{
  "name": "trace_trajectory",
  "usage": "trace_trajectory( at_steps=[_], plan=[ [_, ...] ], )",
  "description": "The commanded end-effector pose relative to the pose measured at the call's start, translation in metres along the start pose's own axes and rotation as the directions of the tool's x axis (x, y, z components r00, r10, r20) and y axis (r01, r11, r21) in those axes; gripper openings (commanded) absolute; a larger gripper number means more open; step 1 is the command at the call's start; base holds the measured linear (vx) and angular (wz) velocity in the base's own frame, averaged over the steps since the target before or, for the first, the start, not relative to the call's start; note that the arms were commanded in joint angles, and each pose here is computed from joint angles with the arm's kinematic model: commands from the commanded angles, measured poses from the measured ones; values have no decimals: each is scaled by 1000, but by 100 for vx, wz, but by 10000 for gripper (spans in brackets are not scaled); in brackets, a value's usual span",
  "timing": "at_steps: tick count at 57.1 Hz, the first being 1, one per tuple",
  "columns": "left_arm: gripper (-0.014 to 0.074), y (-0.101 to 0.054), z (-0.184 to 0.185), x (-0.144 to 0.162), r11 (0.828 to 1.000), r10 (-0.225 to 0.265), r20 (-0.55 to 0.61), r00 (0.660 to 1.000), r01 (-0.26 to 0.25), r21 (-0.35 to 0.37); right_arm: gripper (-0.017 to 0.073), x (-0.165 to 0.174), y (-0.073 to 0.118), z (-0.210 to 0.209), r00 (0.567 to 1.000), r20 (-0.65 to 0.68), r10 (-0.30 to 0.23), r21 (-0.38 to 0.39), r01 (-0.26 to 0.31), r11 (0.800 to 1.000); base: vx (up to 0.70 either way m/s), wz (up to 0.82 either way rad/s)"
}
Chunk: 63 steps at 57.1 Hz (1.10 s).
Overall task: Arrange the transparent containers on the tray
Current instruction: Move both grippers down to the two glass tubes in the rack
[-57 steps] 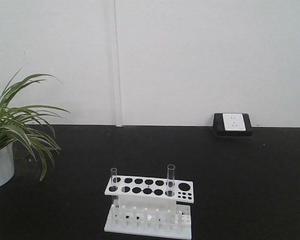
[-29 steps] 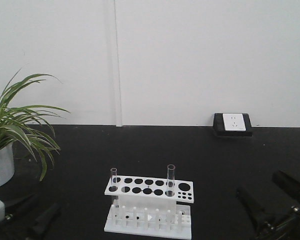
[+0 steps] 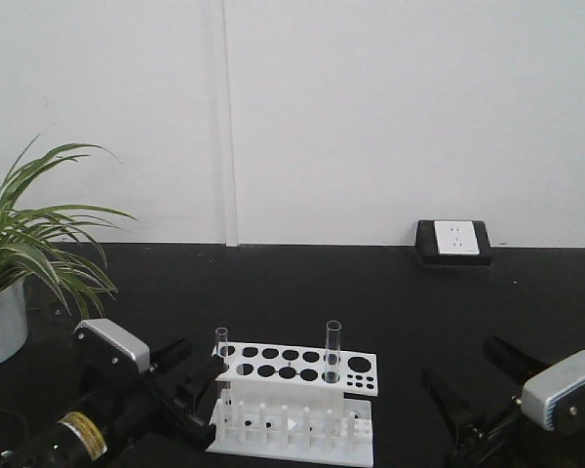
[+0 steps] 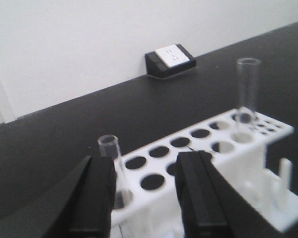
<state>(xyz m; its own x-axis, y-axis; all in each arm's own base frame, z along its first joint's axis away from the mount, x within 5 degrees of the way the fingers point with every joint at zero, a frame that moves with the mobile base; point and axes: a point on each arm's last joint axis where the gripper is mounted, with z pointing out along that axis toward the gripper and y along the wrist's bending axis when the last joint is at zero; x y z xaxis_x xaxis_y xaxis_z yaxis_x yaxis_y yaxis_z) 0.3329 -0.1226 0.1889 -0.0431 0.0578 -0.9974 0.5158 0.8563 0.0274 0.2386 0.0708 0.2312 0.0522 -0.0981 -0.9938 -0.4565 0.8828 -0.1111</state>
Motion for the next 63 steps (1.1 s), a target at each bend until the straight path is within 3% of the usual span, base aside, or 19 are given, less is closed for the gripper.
trace_trajectory(
  at_steps=[1, 5, 28, 40, 48, 59, 63],
  plan=[
    [412, 8, 14, -31, 999, -29, 167, 985, 36, -39, 540, -23, -2, 2, 988, 150, -39, 9, 38, 999, 0, 0],
    [412, 11, 27, -32, 999, -21, 155, 988, 27, -39, 540, -23, -3, 2, 988, 151, -34, 16, 32, 999, 0, 0],
    [412, 20, 73, -14, 992, -114, 89, 990, 117, -36, 540, -23, -6, 2, 988, 155, -17, 46, 10, 999, 0, 0],
    [401, 18, 77, 6, 994, -109, 48, 993, 110, -19, 540, -23, -6, 2, 988, 155, -17, 46, 10, 999, 0, 0],
    [291, 18, 77, 5, 994, -109, 54, 993, 110, -18, 540, -23, -6, 2, 988, 155, -17, 46, 10, 999, 0, 0],
    [4, 17, 77, 2, 994, -109, 77, 991, 110, -13, 540, -23, -6, 2, 988, 153, -17, 47, 10, 999, 0, 0],
    [-9, 17, 76, -3, 994, -106, 84, 991, 108, -13, 540, -23, -6, 2, 988, 153, -17, 47, 10, 999, 0, 0]
  ],
)
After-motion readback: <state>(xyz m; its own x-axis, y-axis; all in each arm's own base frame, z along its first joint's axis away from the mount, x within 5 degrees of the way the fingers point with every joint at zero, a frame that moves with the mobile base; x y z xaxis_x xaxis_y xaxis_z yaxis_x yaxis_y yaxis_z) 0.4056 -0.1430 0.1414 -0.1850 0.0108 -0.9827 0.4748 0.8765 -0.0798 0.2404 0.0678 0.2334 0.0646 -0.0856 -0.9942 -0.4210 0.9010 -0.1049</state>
